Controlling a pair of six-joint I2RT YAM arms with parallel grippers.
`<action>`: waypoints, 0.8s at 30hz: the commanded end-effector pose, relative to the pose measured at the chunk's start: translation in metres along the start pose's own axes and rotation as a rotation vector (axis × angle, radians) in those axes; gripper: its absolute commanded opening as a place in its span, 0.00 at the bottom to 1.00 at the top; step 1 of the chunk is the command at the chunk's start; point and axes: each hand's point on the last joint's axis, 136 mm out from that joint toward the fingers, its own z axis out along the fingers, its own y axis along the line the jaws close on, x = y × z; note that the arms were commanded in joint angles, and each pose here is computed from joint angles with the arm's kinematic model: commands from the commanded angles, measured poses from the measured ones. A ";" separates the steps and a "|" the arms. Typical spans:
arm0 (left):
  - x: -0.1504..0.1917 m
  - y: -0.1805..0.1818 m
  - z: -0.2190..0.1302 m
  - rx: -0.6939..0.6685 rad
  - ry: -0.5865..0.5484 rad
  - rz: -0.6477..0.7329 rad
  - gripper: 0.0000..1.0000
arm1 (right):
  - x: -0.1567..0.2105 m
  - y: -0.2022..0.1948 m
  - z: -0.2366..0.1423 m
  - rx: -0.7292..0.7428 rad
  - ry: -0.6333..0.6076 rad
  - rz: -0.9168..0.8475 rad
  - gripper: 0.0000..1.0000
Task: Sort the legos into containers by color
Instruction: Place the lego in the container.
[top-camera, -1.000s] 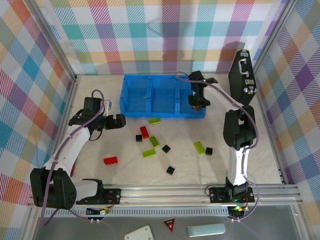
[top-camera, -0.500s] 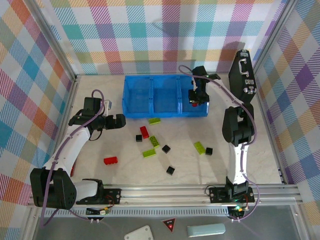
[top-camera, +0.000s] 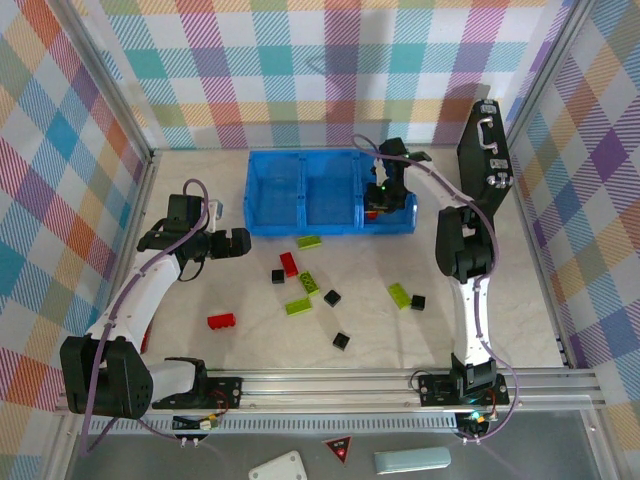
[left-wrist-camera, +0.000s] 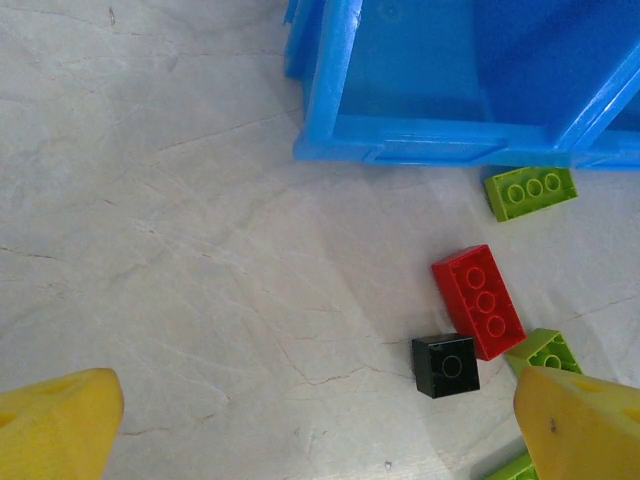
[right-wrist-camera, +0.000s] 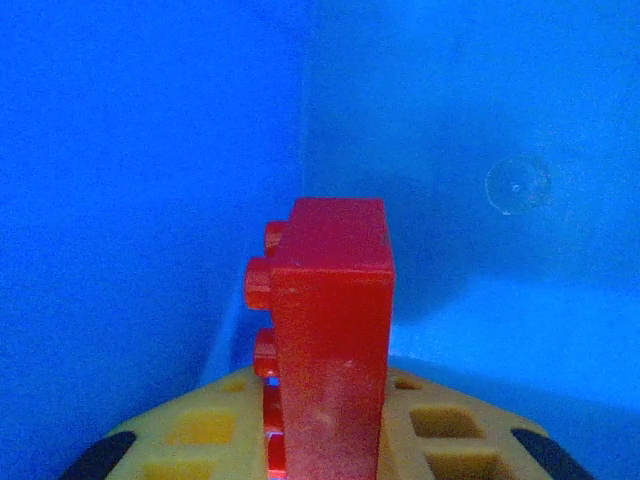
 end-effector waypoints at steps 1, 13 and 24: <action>-0.003 -0.001 -0.007 0.004 -0.023 0.022 1.00 | -0.004 0.010 0.007 -0.058 0.004 0.012 0.27; -0.003 -0.001 -0.007 0.003 -0.018 0.022 1.00 | -0.004 0.015 0.001 -0.087 0.004 0.021 0.34; -0.003 -0.001 -0.008 0.001 -0.018 0.021 1.00 | -0.002 0.023 -0.028 -0.099 -0.032 0.007 0.37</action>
